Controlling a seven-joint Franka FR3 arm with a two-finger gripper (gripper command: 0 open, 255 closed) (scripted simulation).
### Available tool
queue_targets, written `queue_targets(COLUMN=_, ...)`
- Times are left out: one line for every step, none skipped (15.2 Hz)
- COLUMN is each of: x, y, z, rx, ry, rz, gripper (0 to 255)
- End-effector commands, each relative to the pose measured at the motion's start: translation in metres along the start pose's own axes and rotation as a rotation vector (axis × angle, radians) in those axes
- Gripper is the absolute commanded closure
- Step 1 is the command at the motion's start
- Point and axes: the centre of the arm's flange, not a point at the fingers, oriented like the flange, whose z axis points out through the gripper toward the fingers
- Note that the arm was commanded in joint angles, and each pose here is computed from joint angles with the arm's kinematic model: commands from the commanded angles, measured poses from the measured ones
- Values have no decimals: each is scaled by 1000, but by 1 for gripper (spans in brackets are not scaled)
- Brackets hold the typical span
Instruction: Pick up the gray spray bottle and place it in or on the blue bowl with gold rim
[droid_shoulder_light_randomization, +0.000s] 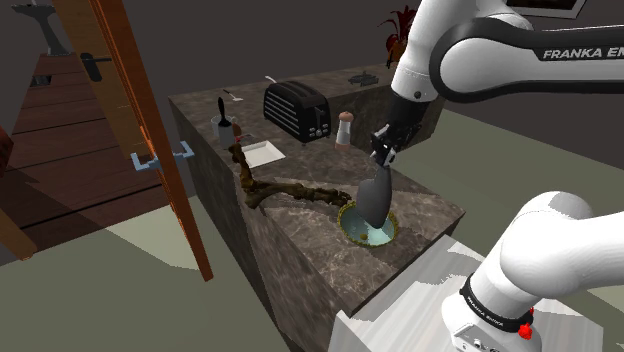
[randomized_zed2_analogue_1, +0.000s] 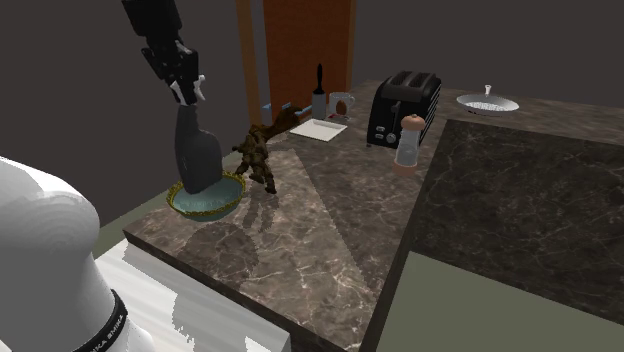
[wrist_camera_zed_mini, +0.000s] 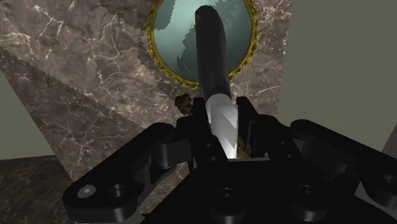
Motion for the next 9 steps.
queue_targets(x=0, y=0, z=3, rx=0, ry=0, rz=0, gripper=255)
queue_targets(x=0, y=0, z=3, rx=0, ry=0, rz=0, gripper=255)
queue_targets(x=0, y=0, z=3, rx=0, ry=0, rz=0, gripper=255)
queue_targets(x=0, y=0, z=3, rx=0, ry=0, rz=0, gripper=255)
queue_targets(x=0, y=0, z=3, rx=0, ry=0, rz=0, gripper=255)
queue_targets(x=0, y=0, z=3, rx=0, ry=0, rz=0, gripper=255)
queue_targets(x=0, y=0, z=3, rx=0, ry=0, rz=0, gripper=255)
queue_targets(x=0, y=0, z=3, rx=0, ry=0, rz=0, gripper=0)
queue_targets(x=0, y=0, z=3, rx=0, ry=0, rz=0, gripper=0)
